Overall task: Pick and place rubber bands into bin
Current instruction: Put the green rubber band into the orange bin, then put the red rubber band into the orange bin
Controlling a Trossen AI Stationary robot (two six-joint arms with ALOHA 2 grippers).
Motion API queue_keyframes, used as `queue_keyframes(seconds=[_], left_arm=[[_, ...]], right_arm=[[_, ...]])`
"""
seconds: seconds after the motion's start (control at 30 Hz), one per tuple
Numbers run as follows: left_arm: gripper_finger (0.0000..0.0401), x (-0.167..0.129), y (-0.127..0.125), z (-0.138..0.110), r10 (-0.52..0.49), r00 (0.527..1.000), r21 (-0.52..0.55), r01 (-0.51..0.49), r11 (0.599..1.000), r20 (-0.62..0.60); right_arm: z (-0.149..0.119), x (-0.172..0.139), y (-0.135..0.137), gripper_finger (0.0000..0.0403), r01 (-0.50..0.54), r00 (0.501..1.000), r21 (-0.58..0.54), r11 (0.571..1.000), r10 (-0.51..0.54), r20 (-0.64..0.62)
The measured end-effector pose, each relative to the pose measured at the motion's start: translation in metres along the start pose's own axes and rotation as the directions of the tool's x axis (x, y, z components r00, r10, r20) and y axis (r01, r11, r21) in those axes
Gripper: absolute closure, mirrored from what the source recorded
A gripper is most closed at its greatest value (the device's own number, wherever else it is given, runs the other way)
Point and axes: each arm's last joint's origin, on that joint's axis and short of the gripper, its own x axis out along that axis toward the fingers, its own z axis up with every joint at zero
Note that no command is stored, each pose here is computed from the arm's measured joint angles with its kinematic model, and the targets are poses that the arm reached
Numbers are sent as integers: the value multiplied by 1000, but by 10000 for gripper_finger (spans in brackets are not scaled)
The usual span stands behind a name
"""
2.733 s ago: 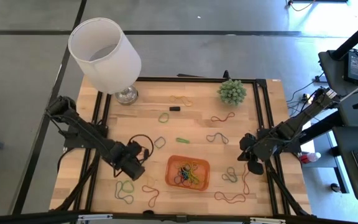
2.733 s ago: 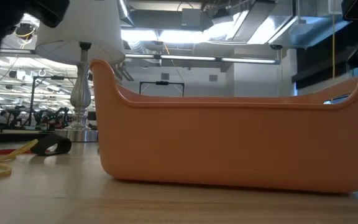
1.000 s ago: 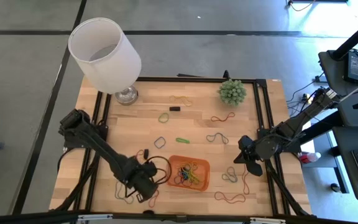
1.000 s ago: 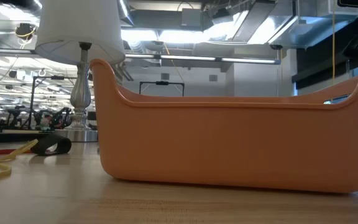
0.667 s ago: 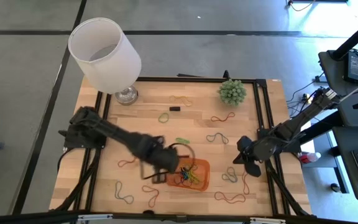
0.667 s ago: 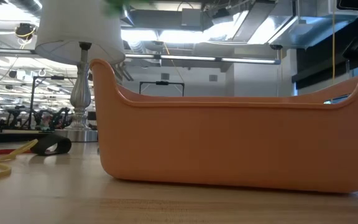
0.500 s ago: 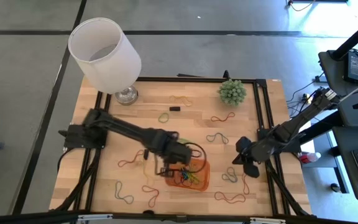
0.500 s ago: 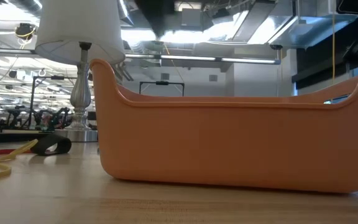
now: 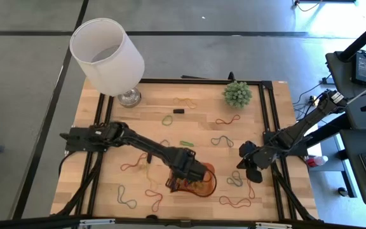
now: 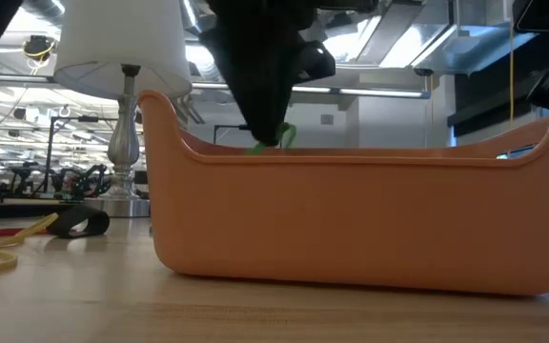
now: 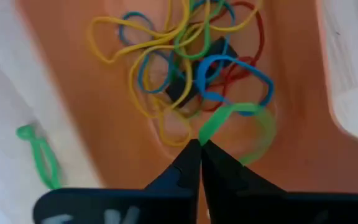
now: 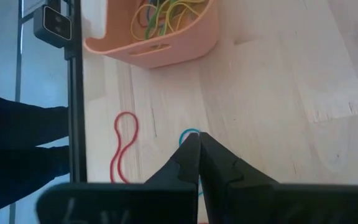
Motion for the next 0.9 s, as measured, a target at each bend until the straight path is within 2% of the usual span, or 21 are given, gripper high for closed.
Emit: queue_keyframes(seconds=[0.2, 0.43, 0.63, 0.7, 0.77, 0.83, 0.9], left_arm=[[348, 2, -20, 3, -6, 1000, -51, 7, 999, 11], [276, 1, -25, 2, 18, 1000, -138, -19, 990, -8], [261, -27, -23, -11, 19, 1000, -297, -25, 954, -22], [265, -41, -22, -19, 21, 999, -373, -37, 927, -46], [270, -56, -23, -31, 25, 995, -474, -68, 878, -96], [277, -73, -25, -46, 34, 986, -577, -121, 808, -160], [285, -87, -32, -54, 63, 989, -669, -135, 731, -131]], right_arm=[[0, 0, 0, 396, 0, 1000, -4, 1000, 0, 0], [0, 0, 0, 396, -1, 1000, -27, 1000, 1, 0], [0, 0, 0, 396, -1, 1000, -5, 1000, 1, 1], [0, 0, 0, 396, -2, 1000, -5, 1000, 2, 1], [0, 0, 0, 396, -4, 1000, -5, 1000, 4, 3], [0, 0, 0, 396, -6, 1000, -4, 1000, 6, 4], [0, 0, 1, 396, -7, 1000, -2, 1000, 7, 5]])
